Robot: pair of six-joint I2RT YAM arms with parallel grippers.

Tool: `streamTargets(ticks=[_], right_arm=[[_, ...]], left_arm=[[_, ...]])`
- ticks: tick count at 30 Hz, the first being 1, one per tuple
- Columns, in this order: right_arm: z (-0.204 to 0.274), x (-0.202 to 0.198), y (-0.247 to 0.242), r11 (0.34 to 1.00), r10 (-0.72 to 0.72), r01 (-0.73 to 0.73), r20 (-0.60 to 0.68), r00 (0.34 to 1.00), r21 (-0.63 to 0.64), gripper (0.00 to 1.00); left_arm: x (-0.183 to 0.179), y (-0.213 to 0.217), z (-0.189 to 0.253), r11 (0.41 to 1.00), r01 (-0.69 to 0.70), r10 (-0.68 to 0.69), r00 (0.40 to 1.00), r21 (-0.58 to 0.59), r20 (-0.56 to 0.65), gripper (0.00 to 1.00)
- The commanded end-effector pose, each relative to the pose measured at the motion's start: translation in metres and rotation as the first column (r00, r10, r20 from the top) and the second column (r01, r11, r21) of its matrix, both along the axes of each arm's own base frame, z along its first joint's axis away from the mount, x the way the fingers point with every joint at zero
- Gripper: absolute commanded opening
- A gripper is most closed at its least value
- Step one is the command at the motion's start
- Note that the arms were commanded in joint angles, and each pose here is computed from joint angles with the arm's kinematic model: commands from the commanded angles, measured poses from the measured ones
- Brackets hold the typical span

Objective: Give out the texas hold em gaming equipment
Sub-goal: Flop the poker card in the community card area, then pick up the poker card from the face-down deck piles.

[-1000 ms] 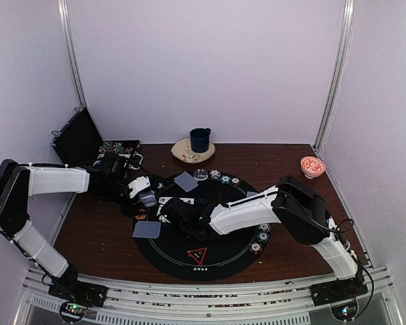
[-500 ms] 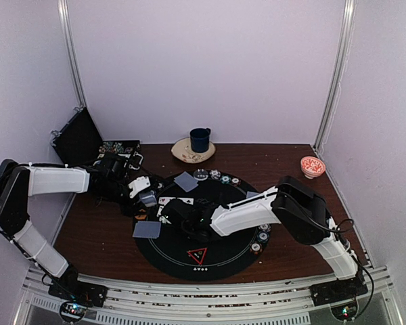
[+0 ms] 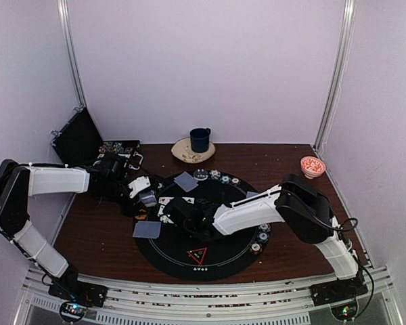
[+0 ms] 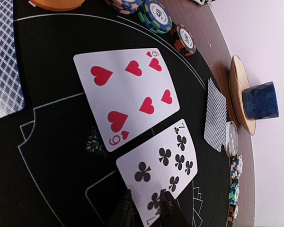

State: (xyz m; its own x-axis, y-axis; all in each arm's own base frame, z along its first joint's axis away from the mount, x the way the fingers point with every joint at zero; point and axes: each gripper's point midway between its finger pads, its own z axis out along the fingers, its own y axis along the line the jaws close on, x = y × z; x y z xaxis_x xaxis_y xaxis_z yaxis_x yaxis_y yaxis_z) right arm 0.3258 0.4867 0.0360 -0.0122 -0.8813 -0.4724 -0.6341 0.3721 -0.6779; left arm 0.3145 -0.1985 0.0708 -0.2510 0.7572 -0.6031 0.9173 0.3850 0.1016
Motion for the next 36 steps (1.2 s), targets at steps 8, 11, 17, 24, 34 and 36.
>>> streamTargets(ticks=[8,11,17,24,34,36], right_arm=[[0.022,-0.017,0.008,0.998,0.037,-0.036,-0.012,0.999,0.041,0.35],[0.045,-0.021,0.008,0.993,0.043,-0.042,-0.01,0.999,0.109,0.41],[0.094,-0.036,-0.008,0.964,0.042,-0.03,-0.04,0.998,0.263,0.65],[0.135,-0.042,-0.038,0.888,-0.03,0.084,-0.126,0.992,0.452,1.0],[0.125,-0.017,-0.039,0.624,0.047,0.371,-0.507,0.86,0.688,1.0],[0.116,-0.021,-0.024,0.605,0.117,0.398,-0.572,0.812,0.69,1.0]], left_arm=[[0.011,-0.005,0.013,0.999,-0.002,0.003,0.999,-0.04,0.035,0.34],[0.012,-0.005,0.014,0.999,-0.001,0.003,0.999,-0.04,0.039,0.34],[0.011,-0.006,0.014,0.999,0.001,0.0,0.999,-0.043,0.039,0.34],[0.006,-0.008,0.021,0.998,0.023,-0.02,0.999,-0.059,0.051,0.34],[-0.02,-0.027,0.024,0.992,0.119,-0.115,0.99,-0.045,0.079,0.34],[-0.026,-0.03,0.025,0.989,0.14,-0.136,0.987,-0.048,0.085,0.34]])
